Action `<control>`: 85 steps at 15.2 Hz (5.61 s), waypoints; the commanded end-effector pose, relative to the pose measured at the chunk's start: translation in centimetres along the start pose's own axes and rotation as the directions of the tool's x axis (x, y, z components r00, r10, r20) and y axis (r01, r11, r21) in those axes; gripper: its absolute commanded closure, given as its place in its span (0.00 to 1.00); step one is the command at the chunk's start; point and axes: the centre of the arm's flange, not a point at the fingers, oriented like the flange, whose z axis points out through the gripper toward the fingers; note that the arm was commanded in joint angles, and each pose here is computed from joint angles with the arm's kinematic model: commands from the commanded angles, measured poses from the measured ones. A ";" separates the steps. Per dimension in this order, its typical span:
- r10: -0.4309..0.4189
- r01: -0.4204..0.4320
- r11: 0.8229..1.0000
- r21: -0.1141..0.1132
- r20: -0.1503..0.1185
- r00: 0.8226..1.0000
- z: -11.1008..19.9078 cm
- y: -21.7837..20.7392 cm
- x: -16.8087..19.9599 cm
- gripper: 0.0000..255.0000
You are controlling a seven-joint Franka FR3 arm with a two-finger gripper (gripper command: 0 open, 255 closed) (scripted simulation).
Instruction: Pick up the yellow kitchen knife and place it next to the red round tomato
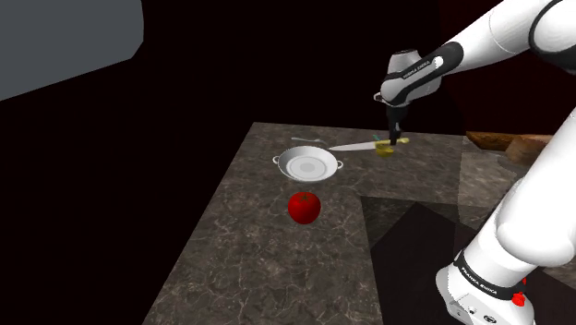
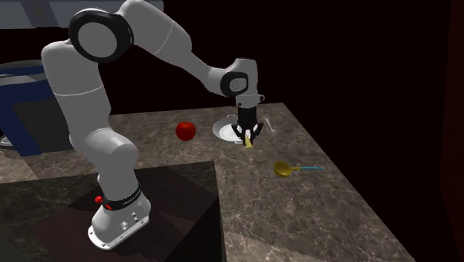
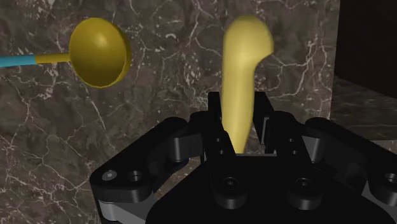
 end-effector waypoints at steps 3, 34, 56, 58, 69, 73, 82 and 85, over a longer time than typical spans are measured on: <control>0.001 -0.001 1.000 -0.001 0.001 1.000 -0.6 -4.5 3.4 1.00; 0.001 -0.001 1.000 -0.001 0.001 1.000 -6.2 -36.0 28.8 1.00; 0.001 -0.001 1.000 -0.001 0.001 1.000 -5.3 -51.5 41.7 1.00; 0.001 -0.001 1.000 -0.001 0.001 1.000 -4.3 -51.5 41.9 1.00; 0.001 -0.001 1.000 -0.001 0.001 1.000 1.4 -51.8 42.9 1.00; 0.001 -0.001 1.000 -0.001 0.001 1.000 3.5 -51.9 43.2 1.00; 0.001 -0.001 1.000 -0.001 0.001 1.000 7.0 -52.0 43.8 1.00; 0.001 -0.001 1.000 -0.001 0.001 1.000 7.0 -52.0 43.8 1.00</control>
